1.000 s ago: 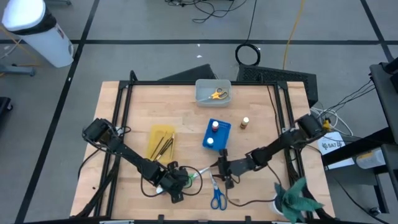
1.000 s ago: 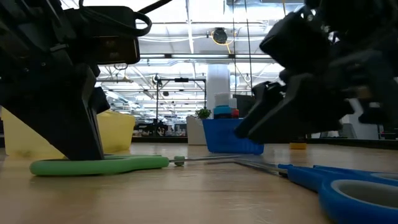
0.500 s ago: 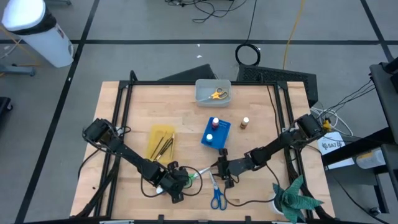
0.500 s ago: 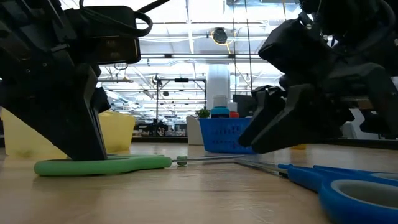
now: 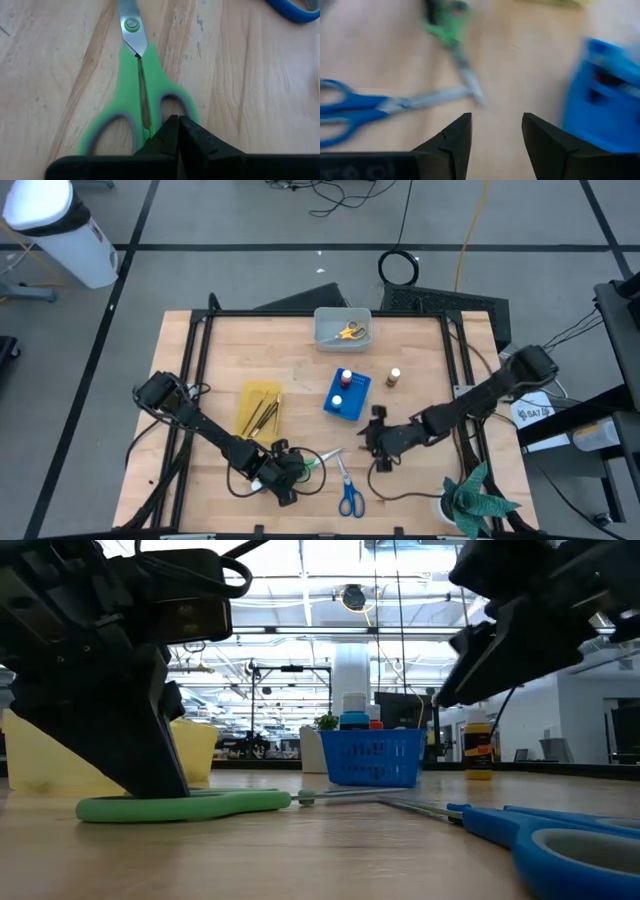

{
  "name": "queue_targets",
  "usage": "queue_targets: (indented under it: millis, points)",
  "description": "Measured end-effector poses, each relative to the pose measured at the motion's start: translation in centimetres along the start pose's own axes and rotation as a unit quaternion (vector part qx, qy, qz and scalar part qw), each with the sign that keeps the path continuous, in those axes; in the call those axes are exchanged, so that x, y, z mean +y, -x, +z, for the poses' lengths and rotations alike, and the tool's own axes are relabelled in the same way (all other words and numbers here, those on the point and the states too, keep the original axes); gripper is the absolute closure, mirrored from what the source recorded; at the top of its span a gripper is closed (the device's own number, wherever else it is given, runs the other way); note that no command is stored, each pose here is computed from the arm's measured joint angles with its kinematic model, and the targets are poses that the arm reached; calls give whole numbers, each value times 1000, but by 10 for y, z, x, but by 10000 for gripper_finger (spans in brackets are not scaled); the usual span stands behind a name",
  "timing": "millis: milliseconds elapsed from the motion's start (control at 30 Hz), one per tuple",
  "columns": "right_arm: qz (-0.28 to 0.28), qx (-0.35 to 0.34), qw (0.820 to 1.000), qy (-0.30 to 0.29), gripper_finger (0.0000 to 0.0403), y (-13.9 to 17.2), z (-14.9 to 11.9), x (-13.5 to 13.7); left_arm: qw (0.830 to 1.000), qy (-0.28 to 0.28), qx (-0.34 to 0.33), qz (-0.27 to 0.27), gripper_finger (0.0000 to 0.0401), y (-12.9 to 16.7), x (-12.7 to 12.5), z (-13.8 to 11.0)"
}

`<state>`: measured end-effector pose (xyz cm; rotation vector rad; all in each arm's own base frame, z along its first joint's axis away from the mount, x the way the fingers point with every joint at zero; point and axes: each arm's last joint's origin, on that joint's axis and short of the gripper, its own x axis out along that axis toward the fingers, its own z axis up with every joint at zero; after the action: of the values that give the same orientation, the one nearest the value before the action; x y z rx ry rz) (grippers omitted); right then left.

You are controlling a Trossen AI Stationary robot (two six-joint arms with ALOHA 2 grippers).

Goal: Pick & Place Paint Supplies
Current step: Put the green scissors into the gray bin

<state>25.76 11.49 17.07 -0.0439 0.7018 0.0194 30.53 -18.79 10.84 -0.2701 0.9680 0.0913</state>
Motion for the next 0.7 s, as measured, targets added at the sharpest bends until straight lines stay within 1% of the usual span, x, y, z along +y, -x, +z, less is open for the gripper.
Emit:
queue_targets:
  millis: [133, 267, 333, 500, 600, 700]
  points:
    - [-86, 38, 995, -39, 253, 17, -5, -16, 1000, 1, -3, 0, 394, 0, 0, 1]
    - [-142, 84, 984, -66, 271, 21, -12, -36, 1000, 4, -11, -6, 392, 0, -1, 2]
    - [-162, 102, 978, -78, 283, 18, -16, -47, 1000, 7, -19, -11, 381, 0, -2, 4]
    - [-199, 115, 967, -111, 324, 10, -24, -73, 999, 9, -33, -24, 361, -1, -4, 6]
    - [-218, 119, 960, -129, 352, 8, -26, -87, 999, -1, -37, -30, 362, -1, -5, 7]
    - [-224, 105, 960, -130, 379, 5, -24, -96, 999, -7, -38, -32, 370, -1, -5, 8]
